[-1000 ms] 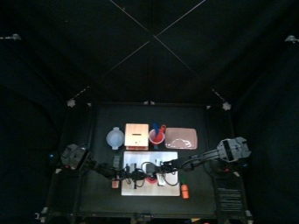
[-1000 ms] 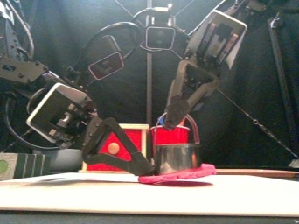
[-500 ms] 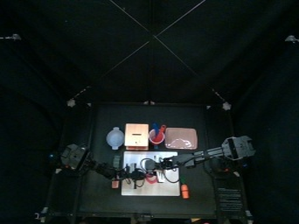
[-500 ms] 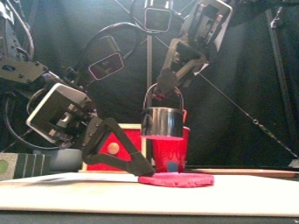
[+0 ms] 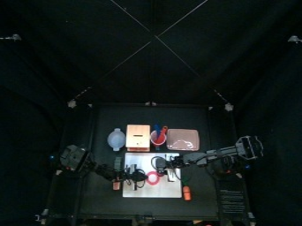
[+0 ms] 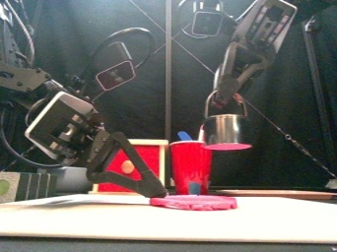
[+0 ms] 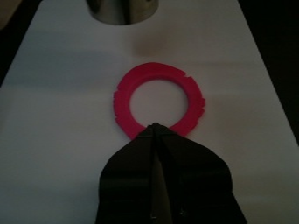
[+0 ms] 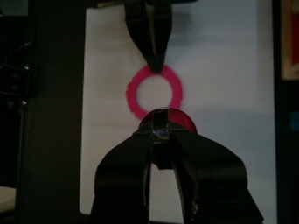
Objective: Get the cutter from the drawer then cut the dough then place the extra dough in the bowl
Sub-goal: Place the extra dough in the bowl
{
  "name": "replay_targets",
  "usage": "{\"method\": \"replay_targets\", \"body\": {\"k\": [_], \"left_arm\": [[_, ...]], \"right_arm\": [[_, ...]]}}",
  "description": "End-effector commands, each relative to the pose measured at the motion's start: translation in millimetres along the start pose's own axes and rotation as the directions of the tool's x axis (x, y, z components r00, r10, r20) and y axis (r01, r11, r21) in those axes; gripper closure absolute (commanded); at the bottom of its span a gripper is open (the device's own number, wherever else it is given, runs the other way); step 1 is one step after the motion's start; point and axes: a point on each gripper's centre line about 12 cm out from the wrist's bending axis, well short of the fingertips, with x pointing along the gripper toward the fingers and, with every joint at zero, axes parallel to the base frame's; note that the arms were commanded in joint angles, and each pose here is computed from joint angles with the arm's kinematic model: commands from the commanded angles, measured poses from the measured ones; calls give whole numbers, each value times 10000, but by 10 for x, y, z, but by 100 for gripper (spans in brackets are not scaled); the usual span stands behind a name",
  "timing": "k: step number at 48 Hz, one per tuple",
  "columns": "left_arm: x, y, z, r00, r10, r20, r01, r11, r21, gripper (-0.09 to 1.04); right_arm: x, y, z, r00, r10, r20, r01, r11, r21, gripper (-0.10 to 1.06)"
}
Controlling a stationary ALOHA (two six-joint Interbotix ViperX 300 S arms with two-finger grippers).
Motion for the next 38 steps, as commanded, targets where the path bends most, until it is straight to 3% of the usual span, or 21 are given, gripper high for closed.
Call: {"method": "replay_targets", "body": {"k": [1,20,33,38], "left_arm": [[-102,67,42,9999,103,31,-103,9997,-232,47],[-254,171,204,9987,192,472,-169,9987,-482,47],[-261,205,259,9978,263,607,-227,9980,-593,47],[-263,205,263,9977,261,621,-223,9980,-598,47]], "right_arm": [[-150,-42,-9,9994,11,355,-23,9994,338,42],[-28,-231,-389,9973,-347,-645,394,9965,735,42],[96,-285,-438,9954,-595,-750,628,9971,419,39],[116,-282,-425,9960,-582,-673,616,9969,484,35]]}}
